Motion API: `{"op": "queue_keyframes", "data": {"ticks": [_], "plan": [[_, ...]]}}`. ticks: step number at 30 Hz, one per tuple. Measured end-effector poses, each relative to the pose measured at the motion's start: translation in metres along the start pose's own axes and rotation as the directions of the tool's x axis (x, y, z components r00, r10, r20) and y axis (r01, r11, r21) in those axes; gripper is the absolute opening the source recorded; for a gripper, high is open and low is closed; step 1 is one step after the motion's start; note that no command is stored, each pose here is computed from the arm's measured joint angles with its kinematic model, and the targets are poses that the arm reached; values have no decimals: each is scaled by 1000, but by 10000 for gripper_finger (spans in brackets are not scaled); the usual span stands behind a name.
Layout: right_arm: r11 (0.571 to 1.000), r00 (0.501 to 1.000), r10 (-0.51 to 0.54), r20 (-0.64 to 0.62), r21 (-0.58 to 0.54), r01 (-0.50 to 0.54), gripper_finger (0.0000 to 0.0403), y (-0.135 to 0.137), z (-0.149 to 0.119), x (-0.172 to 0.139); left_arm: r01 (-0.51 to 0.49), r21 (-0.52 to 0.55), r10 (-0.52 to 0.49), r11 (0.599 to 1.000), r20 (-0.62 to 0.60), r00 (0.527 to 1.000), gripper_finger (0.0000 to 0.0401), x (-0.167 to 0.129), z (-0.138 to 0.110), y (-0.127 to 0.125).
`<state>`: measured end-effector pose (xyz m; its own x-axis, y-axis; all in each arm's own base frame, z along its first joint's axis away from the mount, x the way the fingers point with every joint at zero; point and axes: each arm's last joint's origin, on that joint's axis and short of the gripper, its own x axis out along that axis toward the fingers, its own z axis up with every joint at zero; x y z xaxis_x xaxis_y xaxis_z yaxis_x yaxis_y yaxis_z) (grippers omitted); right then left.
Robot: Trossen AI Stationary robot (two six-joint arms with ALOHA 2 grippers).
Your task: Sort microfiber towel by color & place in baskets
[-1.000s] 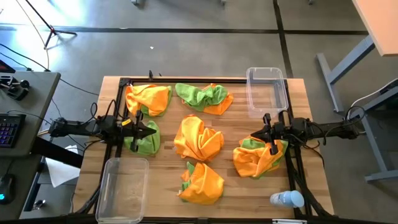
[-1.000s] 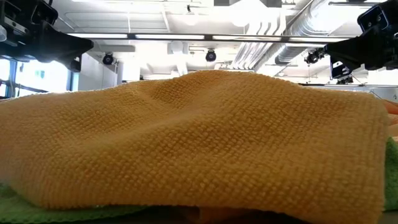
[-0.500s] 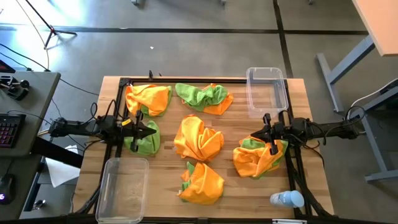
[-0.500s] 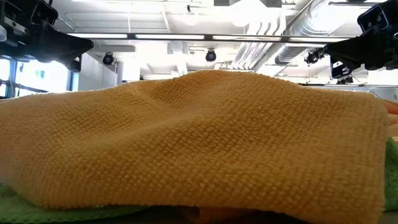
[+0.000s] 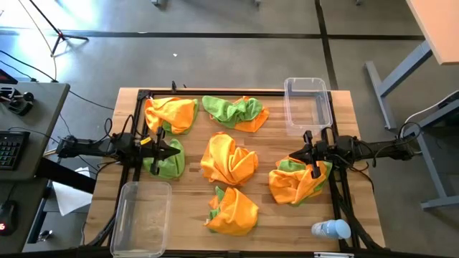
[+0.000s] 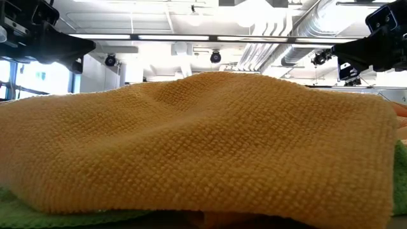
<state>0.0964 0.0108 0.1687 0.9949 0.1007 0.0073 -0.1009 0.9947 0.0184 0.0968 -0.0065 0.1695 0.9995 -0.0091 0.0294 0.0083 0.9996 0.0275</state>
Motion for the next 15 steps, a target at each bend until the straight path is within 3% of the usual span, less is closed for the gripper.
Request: {"op": "queue_keyframes", "data": {"ticks": [10,15], "plan": [[1000,1000,0,0,0,0,1,0,0,0,0,-4,0,1000,0,1000,0,0,0,0],[1000,1000,0,0,0,0,1,0,0,0,-14,-113,15,994,2,1000,0,0,0,0]]}}
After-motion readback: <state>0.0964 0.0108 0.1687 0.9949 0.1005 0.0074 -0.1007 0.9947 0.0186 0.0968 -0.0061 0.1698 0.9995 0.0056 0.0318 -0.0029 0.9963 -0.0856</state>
